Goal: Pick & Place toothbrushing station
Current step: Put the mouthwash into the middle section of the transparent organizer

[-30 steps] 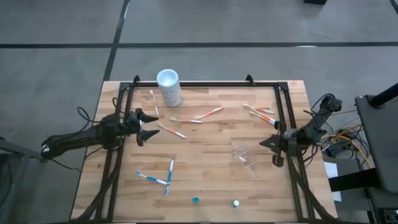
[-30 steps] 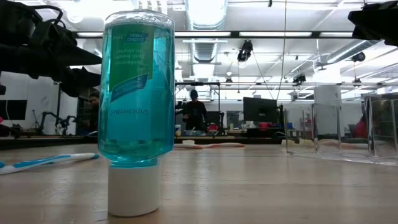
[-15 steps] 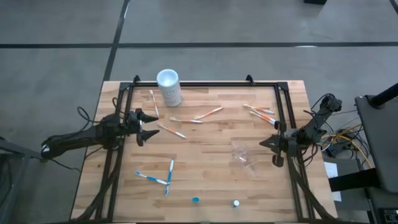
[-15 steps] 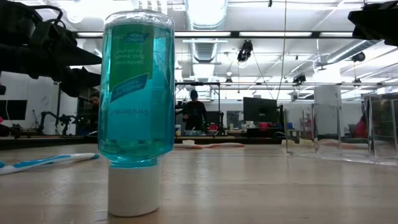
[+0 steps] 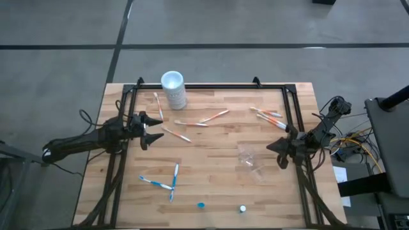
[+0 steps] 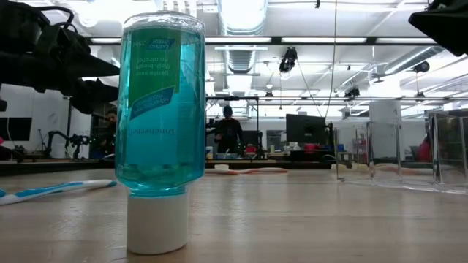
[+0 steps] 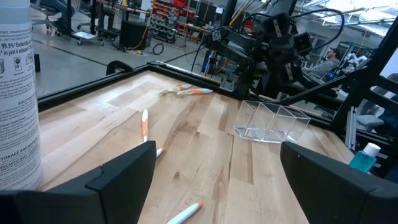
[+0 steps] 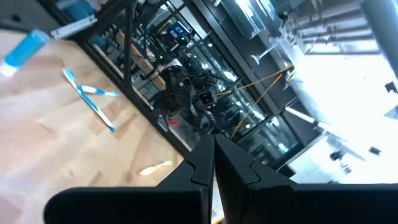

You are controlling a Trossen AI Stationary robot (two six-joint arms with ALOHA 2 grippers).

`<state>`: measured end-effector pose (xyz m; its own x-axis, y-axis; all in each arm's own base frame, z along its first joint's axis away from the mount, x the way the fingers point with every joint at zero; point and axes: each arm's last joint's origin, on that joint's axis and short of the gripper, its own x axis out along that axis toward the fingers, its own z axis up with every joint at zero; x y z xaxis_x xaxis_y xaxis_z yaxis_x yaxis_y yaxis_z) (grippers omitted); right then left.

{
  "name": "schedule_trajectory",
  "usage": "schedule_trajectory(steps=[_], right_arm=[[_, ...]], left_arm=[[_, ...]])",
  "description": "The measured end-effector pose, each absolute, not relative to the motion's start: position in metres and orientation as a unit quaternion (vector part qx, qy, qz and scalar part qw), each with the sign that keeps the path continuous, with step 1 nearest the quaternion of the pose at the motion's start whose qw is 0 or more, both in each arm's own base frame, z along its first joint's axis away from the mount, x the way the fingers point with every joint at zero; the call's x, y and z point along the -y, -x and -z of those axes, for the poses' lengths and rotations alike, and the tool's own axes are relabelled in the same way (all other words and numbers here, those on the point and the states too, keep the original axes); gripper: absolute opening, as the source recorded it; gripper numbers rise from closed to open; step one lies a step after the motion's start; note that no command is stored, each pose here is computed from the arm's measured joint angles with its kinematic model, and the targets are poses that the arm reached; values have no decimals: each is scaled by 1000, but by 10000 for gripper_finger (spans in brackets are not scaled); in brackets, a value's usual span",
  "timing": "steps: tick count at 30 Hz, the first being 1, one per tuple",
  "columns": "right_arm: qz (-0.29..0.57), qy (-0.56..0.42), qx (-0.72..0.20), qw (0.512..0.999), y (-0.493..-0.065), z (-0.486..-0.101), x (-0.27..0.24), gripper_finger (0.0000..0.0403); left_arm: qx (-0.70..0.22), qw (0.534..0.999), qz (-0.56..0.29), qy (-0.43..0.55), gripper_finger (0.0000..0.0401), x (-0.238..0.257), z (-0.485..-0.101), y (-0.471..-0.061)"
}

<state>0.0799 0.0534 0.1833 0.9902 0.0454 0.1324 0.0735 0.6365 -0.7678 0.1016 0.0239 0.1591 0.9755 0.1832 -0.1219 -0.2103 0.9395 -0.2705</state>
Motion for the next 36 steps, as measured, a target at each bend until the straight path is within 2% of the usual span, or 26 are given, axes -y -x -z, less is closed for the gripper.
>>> schedule_trajectory(steps=[5, 11, 13, 16, 18, 21, 36], right_arm=[[3, 409, 72, 910, -80, -183, -54, 8], [-8, 265, 72, 962, -80, -183, -54, 8], [-13, 197, 71, 978, -80, -183, -54, 8], [-22, 32, 57, 998, -80, -181, -54, 8], [-24, -60, 35, 997, -81, -176, -54, 8], [-21, -147, 11, 989, -81, -171, -54, 8], [-22, -236, 25, 971, -81, -175, -54, 8]], left_arm=[[-47, 984, -100, 142, 349, -24, -159, -102], [-48, 984, -100, 142, 350, -24, -159, -102], [-48, 984, -100, 142, 350, -24, -159, -102], [-47, 984, -100, 142, 348, -24, -159, -102], [-47, 984, -100, 142, 349, -24, -159, -102], [-48, 984, -100, 142, 350, -24, -159, -102], [-48, 984, -100, 142, 348, -24, -159, -102]])
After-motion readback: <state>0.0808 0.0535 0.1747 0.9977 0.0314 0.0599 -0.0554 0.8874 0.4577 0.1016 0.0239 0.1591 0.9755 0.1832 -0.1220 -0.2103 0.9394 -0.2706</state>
